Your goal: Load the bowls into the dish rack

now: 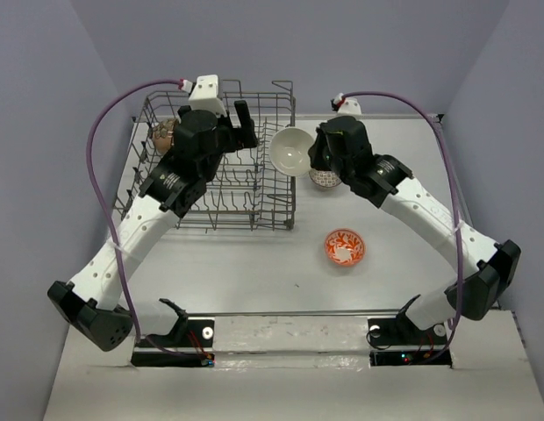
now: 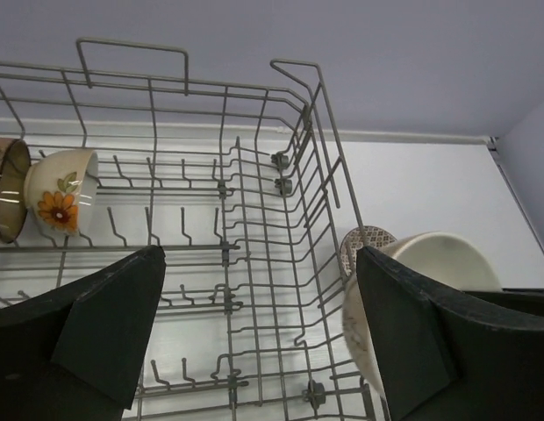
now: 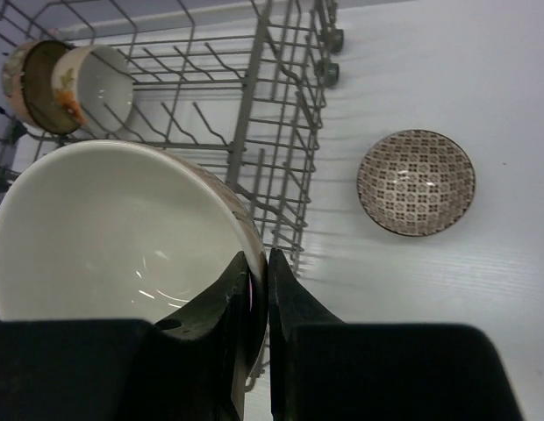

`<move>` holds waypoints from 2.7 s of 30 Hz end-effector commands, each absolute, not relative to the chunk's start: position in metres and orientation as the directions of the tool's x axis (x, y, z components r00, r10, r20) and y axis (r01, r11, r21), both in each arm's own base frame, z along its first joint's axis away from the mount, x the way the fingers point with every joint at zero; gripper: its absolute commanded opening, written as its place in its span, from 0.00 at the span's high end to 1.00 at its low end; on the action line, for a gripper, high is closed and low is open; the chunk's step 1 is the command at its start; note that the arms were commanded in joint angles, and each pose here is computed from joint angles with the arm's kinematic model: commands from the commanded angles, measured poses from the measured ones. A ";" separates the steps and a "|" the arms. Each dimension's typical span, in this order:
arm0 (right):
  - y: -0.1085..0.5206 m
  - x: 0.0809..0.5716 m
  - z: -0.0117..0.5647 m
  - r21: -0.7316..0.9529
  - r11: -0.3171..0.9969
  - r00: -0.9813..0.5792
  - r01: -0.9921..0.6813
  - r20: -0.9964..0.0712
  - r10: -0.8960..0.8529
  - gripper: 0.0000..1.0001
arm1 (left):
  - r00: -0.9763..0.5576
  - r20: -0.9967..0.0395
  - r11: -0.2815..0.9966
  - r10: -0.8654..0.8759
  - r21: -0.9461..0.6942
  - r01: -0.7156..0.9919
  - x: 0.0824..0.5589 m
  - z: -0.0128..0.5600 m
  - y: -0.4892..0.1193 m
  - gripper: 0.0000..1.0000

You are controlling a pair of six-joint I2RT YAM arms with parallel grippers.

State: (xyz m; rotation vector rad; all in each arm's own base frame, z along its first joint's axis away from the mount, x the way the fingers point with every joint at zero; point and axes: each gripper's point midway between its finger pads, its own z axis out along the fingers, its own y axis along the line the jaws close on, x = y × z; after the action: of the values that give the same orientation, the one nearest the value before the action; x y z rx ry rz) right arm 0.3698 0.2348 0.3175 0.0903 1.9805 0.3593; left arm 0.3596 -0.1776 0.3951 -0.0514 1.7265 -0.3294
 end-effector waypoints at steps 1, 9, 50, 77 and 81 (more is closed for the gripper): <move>0.252 0.380 0.394 0.354 0.924 -0.272 -0.143 -0.912 0.307 0.99 | -0.228 -0.950 0.938 -0.213 -0.265 0.225 0.363 0.403 -0.199 0.01; 0.286 0.390 0.394 0.323 0.928 -0.287 -0.188 -0.921 0.263 0.99 | -0.291 -0.937 0.926 -0.194 -0.273 0.261 0.366 0.400 -0.215 0.06; 0.307 0.390 0.402 0.312 0.924 -0.276 -0.219 -0.929 0.248 0.99 | -0.397 -0.907 0.961 -0.140 -0.221 0.165 0.378 0.322 -0.210 1.00; 0.269 0.383 0.369 0.201 0.976 -0.293 -0.090 -0.942 0.167 0.46 | -0.047 -0.983 0.913 -0.179 -0.148 -0.379 0.469 0.432 -0.071 1.00; 0.278 0.388 0.354 0.179 0.979 -0.329 -0.100 -0.934 0.137 0.46 | -0.043 -0.996 0.846 -0.083 -0.048 -0.531 0.492 0.433 -0.046 1.00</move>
State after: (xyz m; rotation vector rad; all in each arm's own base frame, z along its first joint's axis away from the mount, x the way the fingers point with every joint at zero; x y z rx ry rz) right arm 0.3814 0.2694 0.3701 0.0505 1.8632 0.2658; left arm 0.4856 -0.0807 0.3815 -0.3517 1.7739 0.2359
